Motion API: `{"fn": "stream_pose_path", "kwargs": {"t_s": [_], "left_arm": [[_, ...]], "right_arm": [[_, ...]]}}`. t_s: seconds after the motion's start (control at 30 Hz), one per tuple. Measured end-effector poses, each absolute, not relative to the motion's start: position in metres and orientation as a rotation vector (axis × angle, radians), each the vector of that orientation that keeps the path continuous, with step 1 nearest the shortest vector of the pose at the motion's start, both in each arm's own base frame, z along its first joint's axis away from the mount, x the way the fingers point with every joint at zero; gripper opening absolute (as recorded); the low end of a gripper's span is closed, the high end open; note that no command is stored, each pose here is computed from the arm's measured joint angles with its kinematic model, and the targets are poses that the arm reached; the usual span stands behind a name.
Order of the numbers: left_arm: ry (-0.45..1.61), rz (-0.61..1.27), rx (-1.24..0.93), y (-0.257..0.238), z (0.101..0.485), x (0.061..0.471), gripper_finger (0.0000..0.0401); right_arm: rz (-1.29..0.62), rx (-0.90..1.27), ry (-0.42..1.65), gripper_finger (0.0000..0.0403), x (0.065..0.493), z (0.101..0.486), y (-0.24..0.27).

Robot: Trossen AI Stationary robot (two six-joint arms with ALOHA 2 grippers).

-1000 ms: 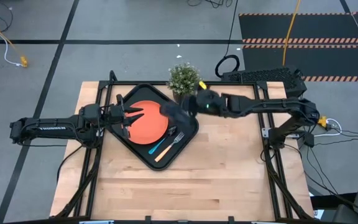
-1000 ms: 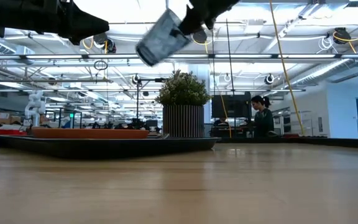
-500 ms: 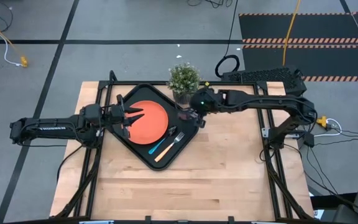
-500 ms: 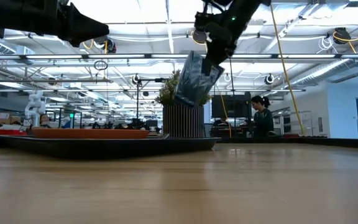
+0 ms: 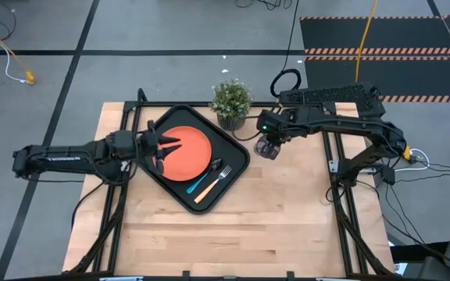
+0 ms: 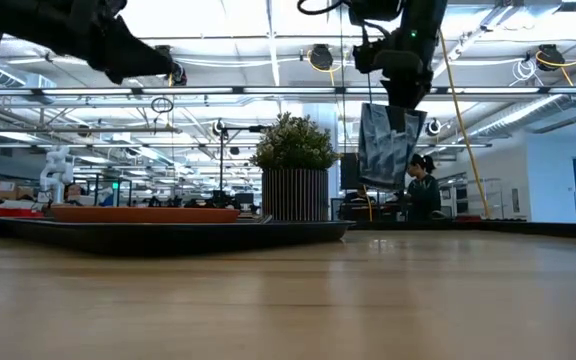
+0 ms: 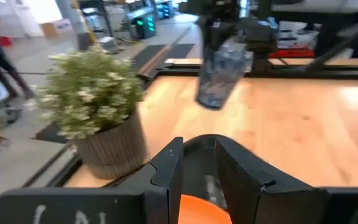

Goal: Pick and place plate/cup/fork/spoon on tray

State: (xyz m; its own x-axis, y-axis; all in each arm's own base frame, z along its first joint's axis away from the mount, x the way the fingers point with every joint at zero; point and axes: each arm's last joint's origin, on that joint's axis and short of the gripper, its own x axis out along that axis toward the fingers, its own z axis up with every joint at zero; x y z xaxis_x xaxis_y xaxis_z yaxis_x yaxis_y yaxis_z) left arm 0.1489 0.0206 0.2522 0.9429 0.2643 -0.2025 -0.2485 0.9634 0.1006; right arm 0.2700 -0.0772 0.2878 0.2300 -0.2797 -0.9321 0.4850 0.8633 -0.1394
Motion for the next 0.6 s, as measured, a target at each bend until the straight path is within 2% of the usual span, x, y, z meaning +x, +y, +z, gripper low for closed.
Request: {"fn": "stream_pose_path", "kwargs": {"t_s": [0.1, 0.27, 0.43, 0.6], "left_arm": [[0.273, 0.204, 0.079, 0.013, 0.251, 0.161, 0.0097], [0.545, 0.137, 0.105, -0.001, 0.243, 0.182, 0.0097], [0.798, 0.074, 0.131, -0.017, 0.246, 0.200, 0.0097], [0.982, -0.008, 0.210, -0.035, 0.249, 0.209, 0.0097]], "right_arm": [[-0.502, 0.152, 1.269, 0.0000, 0.268, 0.280, -0.079], [-0.492, 0.130, 1.366, 0.0000, 0.250, 0.263, -0.086], [-0.499, 0.142, 1.410, 0.0000, 0.216, 0.252, -0.090], [-0.549, 0.174, 1.358, 0.0000, 0.175, 0.255, -0.085]]}}
